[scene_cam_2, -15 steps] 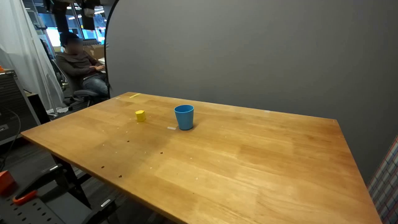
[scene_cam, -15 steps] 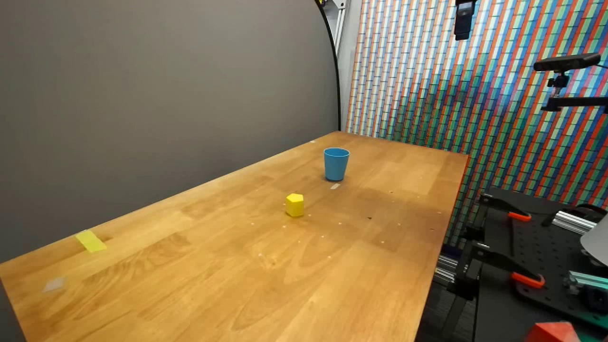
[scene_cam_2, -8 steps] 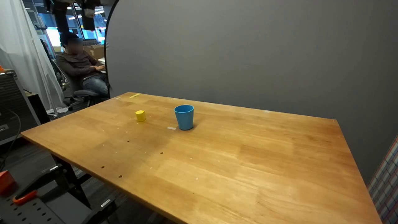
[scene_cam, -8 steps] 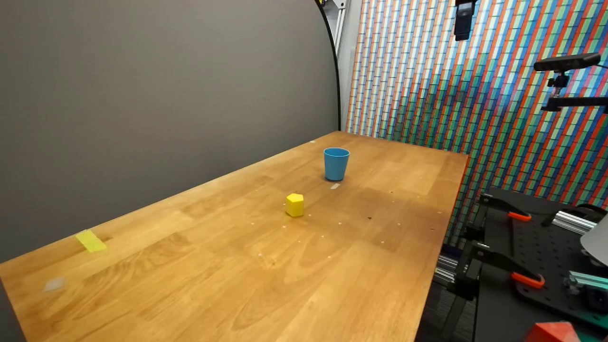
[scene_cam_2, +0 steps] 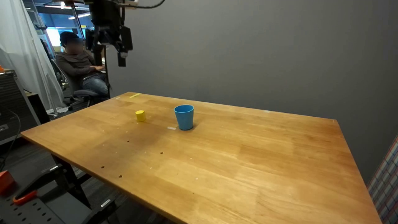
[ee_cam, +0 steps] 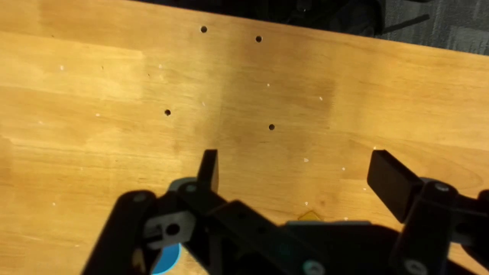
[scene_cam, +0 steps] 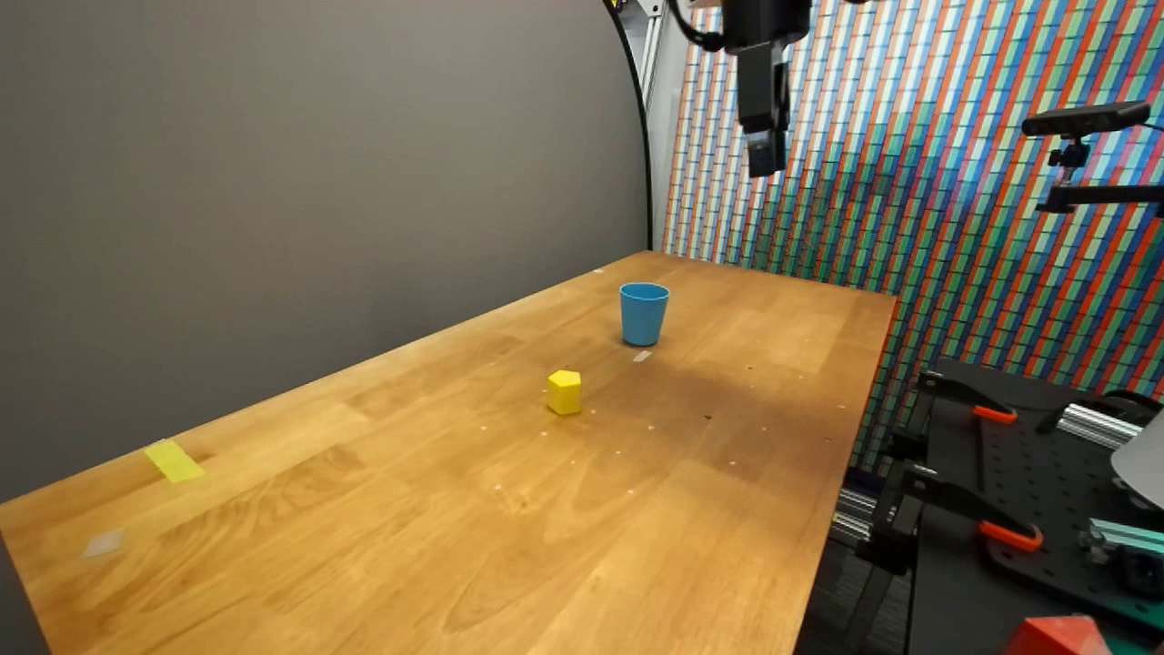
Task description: Put the yellow block inside the light blue cup
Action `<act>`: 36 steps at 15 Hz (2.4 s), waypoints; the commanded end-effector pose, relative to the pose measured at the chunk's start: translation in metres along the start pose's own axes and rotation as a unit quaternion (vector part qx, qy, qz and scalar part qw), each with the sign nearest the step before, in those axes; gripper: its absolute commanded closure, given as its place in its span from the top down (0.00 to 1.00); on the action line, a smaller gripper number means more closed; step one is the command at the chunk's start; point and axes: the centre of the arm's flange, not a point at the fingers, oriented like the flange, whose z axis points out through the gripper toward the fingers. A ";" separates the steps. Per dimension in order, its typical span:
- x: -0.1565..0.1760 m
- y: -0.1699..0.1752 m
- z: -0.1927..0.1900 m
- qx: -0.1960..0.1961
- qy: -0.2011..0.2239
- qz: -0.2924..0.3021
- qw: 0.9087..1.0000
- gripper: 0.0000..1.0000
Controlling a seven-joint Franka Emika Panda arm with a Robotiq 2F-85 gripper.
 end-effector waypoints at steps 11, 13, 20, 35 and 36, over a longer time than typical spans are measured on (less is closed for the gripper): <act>0.223 -0.095 0.155 0.037 0.000 0.004 0.999 1.00; 0.233 -0.101 0.169 0.034 0.001 0.013 0.999 1.00; 0.247 -0.094 0.184 -0.010 0.017 0.081 0.997 1.00; 0.240 -0.086 0.203 -0.008 -0.037 0.124 0.992 0.61; 0.240 -0.086 0.202 -0.006 -0.045 0.121 0.992 0.53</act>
